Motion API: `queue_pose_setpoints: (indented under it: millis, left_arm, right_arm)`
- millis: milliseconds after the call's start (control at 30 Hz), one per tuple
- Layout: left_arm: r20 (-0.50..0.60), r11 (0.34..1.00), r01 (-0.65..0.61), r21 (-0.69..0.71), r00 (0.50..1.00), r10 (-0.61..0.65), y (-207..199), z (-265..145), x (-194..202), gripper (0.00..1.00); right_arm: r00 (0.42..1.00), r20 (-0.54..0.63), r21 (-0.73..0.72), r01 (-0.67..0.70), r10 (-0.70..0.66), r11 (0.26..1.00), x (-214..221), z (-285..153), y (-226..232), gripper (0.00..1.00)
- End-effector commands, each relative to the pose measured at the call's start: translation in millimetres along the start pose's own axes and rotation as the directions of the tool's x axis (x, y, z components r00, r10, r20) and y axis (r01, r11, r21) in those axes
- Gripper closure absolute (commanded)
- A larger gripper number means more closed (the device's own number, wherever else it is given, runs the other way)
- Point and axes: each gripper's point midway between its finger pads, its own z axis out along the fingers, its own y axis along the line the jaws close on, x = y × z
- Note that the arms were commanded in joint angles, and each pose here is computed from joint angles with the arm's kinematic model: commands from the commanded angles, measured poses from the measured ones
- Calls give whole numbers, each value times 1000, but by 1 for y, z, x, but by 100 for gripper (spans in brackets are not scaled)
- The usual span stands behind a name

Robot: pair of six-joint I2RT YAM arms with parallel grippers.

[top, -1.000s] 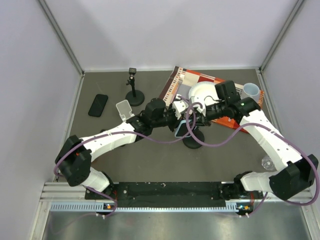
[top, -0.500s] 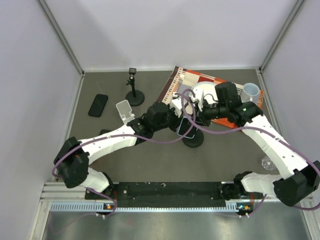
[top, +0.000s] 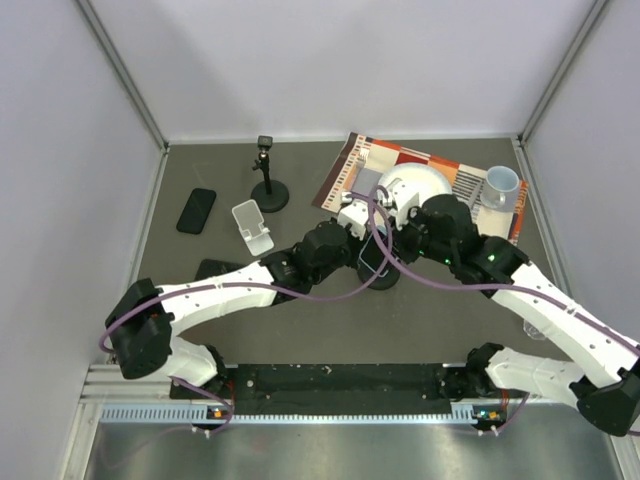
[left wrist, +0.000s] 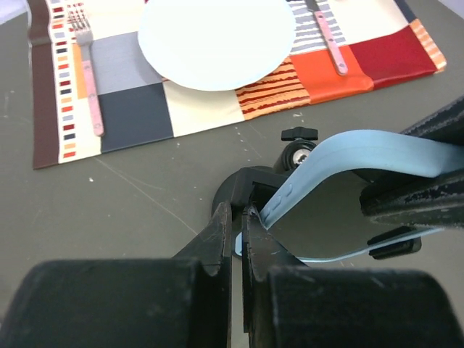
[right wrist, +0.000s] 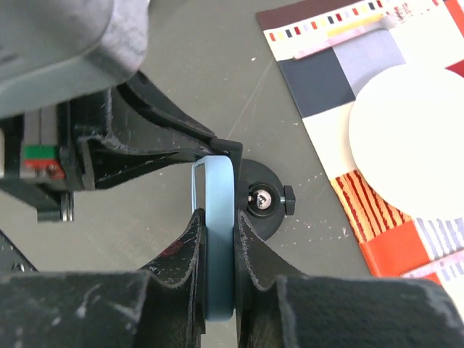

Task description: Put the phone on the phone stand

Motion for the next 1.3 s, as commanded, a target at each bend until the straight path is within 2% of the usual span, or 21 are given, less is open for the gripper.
queue_pose_setpoints:
  millis: [0,167,267,433,667,933,1000,1167,1267]
  left_arm:
    - [191,922,118,-369,980,-49,73,-26,-54,100]
    - [174,893,167,-419,979,-102,68,-35,-50,100]
    - [171,897,186,-401,977,-126,57,-36,-46,100]
    - [172,884,178,-432,979,-113,41,-46,-52,100]
    - [86,927,158,-340,987,-137,13,-40,-50,100]
    - [42,961,174,-216,985,-169,-2,-52,-37,100]
    - [31,972,186,-141,983,-184,-12,-59,-39,100]
    - [35,973,214,-90,977,-212,-10,-83,-39,100]
    - [45,972,207,-108,978,-203,1,-93,-38,92]
  right_arm:
    - [975,-200,501,20,93,865,44,-40,-77,100]
    - [965,-201,634,-2,168,774,47,-42,-94,100]
    - [967,-181,652,-18,179,758,40,-40,-95,100]
    - [960,-239,699,65,146,712,30,-40,-99,100]
    - [958,-257,649,75,125,757,25,-20,-84,100]
    - [959,-253,592,49,127,805,24,-6,-73,100]
    - [964,-241,554,41,113,831,21,1,-68,100]
    - [966,-233,397,-8,109,918,28,18,-45,100]
    - [972,-199,325,-52,122,944,25,20,-37,100]
